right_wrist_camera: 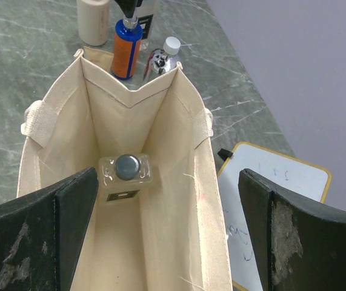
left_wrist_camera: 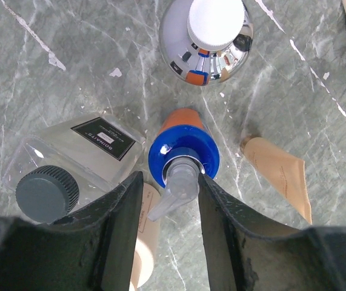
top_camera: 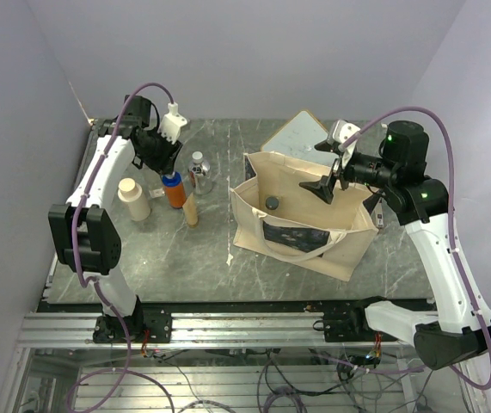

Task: Place the personal care products into the canvas bag
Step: Move the care product at the center of the board.

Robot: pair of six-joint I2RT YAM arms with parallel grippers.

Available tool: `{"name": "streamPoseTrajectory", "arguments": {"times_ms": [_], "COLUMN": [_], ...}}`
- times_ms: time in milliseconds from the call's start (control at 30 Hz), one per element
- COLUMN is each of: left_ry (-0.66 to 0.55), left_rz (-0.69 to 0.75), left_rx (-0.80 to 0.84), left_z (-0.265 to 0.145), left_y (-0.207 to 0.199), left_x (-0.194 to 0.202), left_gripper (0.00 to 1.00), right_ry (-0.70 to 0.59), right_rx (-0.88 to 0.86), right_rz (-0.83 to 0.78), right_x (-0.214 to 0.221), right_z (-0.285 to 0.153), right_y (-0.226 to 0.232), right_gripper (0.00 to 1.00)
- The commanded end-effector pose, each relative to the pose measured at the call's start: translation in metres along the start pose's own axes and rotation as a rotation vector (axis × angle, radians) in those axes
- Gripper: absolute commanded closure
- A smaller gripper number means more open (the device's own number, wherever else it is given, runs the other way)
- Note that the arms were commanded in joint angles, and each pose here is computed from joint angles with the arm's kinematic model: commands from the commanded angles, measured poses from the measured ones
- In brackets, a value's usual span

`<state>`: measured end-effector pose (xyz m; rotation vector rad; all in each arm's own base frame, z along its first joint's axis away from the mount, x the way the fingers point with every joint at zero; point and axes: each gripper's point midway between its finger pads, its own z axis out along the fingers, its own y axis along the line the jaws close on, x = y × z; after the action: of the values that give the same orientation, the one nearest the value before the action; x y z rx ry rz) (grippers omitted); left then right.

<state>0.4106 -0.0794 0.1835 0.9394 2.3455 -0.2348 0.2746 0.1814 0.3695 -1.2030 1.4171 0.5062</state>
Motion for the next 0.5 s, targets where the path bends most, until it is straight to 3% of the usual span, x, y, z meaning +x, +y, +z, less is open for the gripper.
{"name": "streamPoseTrajectory", "arguments": {"times_ms": [0, 200, 400, 467], "left_ry": [-0.015, -0.019, -0.031, -0.031], "left_rz": [0.01, 0.001, 0.032, 0.043], "left_rx": [-0.019, 0.003, -0.022, -0.037], "left_z": [-0.007, -0.008, -0.024, -0.03], "left_y": [-0.001, -0.005, -0.009, -0.012], "left_x": [-0.002, -0.005, -0.009, -0.008], "left_gripper": [0.5, 0.63, 0.89, 0.93], "right_ry": [-0.018, -0.019, -0.022, -0.024], "right_rx": [0.008, 0.009, 0.01, 0.008], "right_rz": [-0.003, 0.0, 0.001, 0.001], "right_x": [-0.004, -0.004, -0.004, -0.004], "right_z": [-0.004, -0.006, -0.007, -0.007], "right_y": [0.001, 0.002, 0.002, 0.003], "right_gripper": [0.0, 0.0, 0.0, 0.0]}}
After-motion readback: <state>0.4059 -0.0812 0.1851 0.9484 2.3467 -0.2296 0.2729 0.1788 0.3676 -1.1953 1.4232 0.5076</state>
